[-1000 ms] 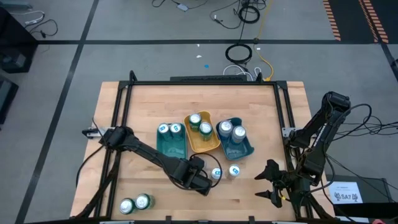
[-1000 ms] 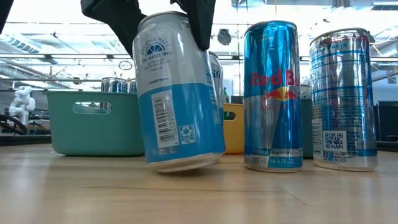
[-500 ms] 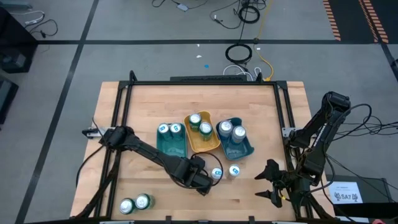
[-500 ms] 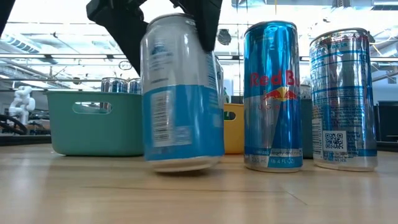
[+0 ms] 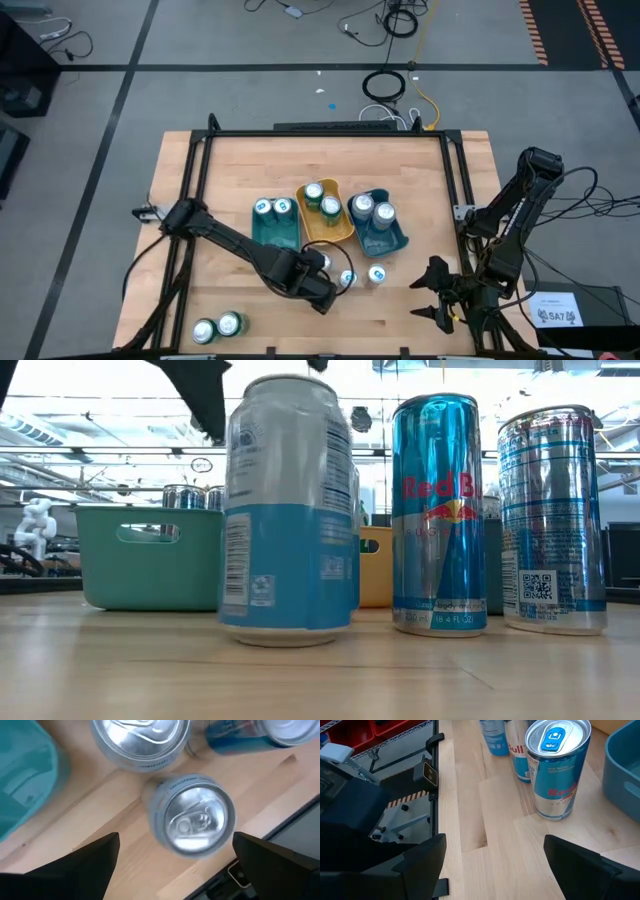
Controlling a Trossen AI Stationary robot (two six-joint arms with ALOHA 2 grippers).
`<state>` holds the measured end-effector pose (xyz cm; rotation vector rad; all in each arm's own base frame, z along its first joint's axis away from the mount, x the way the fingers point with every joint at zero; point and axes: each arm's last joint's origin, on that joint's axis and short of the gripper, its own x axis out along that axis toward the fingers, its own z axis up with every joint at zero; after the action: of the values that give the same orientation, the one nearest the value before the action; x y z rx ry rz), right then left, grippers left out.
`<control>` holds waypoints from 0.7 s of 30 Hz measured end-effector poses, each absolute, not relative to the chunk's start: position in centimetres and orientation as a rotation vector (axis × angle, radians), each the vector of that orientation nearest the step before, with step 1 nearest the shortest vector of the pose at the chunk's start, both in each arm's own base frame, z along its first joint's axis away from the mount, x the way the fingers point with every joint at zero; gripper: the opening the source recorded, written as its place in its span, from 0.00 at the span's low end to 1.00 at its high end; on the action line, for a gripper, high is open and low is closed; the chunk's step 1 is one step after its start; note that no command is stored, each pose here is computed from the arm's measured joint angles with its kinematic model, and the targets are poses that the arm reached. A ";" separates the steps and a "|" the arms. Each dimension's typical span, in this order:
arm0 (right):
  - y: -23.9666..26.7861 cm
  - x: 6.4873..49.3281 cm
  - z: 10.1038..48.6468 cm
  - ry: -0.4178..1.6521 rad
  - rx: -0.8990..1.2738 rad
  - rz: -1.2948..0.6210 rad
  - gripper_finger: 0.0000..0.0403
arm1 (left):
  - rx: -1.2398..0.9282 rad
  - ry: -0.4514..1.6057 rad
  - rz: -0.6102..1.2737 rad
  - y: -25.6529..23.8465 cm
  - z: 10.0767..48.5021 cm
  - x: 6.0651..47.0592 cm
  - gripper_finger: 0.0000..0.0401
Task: Sort soda cans
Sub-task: Move the blue and white soda can to the center, then adjust the yellow bin
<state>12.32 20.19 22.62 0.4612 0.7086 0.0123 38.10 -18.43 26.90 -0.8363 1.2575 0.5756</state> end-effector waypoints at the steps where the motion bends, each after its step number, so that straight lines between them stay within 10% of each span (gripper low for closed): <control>1: 20.2 12.3 22.6 0.709 0.461 0.012 0.81 | -0.831 1.255 0.577 -18.4 27.3 37.8 0.99; 21: 20.4 12.6 23.0 0.632 0.587 -0.032 0.81 | -0.481 1.235 0.745 -16.9 31.5 32.0 0.99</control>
<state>12.59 20.39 23.03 0.5866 0.6324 -0.0318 32.00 -16.87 31.53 -0.4808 1.2354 0.7454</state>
